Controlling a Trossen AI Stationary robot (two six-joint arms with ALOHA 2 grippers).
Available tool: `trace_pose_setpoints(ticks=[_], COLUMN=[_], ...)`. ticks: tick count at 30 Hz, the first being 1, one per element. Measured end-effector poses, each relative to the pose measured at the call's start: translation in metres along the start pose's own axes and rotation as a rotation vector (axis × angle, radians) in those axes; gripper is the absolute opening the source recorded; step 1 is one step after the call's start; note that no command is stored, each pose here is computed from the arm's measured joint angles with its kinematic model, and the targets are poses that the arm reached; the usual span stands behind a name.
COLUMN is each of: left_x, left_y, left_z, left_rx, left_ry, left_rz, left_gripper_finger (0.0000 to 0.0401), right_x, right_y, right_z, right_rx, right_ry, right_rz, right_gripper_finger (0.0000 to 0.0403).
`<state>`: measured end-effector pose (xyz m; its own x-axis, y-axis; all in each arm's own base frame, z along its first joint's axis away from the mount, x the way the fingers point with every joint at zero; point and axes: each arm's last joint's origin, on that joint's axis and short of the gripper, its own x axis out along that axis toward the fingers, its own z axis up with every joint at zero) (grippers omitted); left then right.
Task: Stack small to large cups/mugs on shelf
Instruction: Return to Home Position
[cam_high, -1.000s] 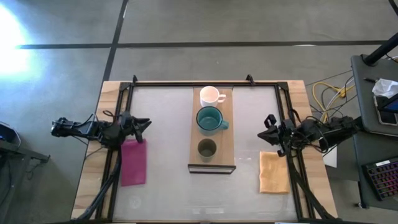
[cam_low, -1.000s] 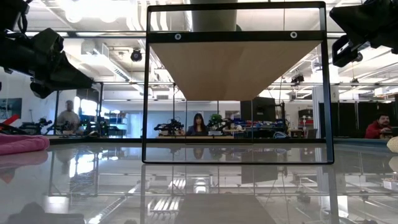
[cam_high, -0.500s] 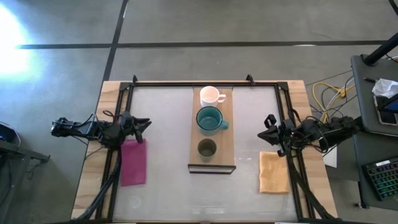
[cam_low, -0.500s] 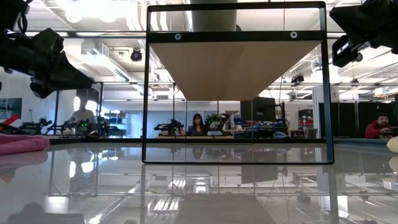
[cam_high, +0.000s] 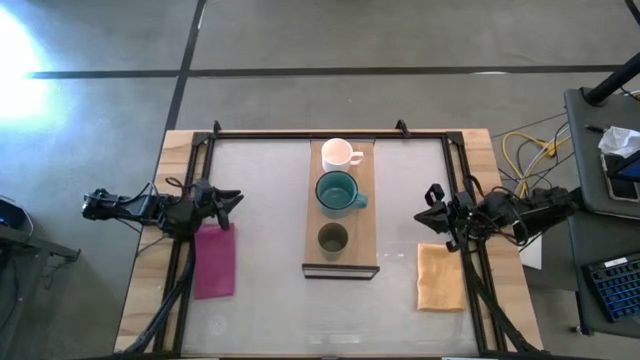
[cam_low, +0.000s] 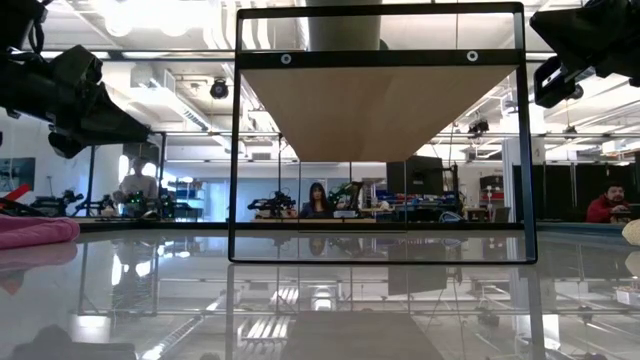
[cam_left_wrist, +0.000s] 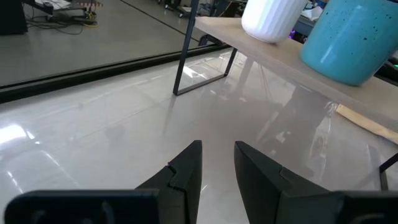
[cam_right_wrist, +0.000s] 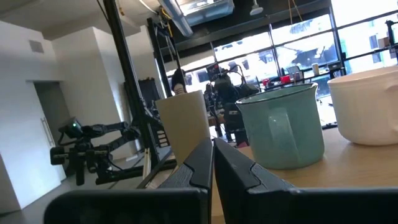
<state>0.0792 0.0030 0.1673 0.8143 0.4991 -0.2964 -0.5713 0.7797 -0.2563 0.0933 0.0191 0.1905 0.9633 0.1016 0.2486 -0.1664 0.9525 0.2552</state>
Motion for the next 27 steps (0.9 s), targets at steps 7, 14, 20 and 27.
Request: trace_pose_setpoints(ticks=[7, 14, 20, 27], left_x=[0.0001, 0.0002, 0.0002, 0.0002], left_y=[-0.0008, -0.0009, -0.0009, -0.0010], left_z=[0.0010, 0.0011, 0.0012, 0.0013], left_rx=[-0.011, -0.012, -0.012, -0.013], left_ry=[-0.011, -0.012, -0.012, -0.014], left_rz=[-0.008, -0.008, -0.008, -0.008], left_gripper_finger=[0.0080, 0.0080, 0.0080, 0.0080], right_x=[0.0000, 0.0000, 0.0000, 0.0000], right_y=[0.0000, 0.0000, 0.0000, 0.0000], right_z=[0.0001, 0.0001, 0.0001, 0.0002], right_rx=[0.000, 0.000, 0.000, 0.000], right_ry=[0.000, 0.000, 0.000, -0.001], right_rz=[0.000, 0.000, 0.000, 0.000], right_gripper_finger=[0.0009, 0.0009, 0.0009, 0.0009])
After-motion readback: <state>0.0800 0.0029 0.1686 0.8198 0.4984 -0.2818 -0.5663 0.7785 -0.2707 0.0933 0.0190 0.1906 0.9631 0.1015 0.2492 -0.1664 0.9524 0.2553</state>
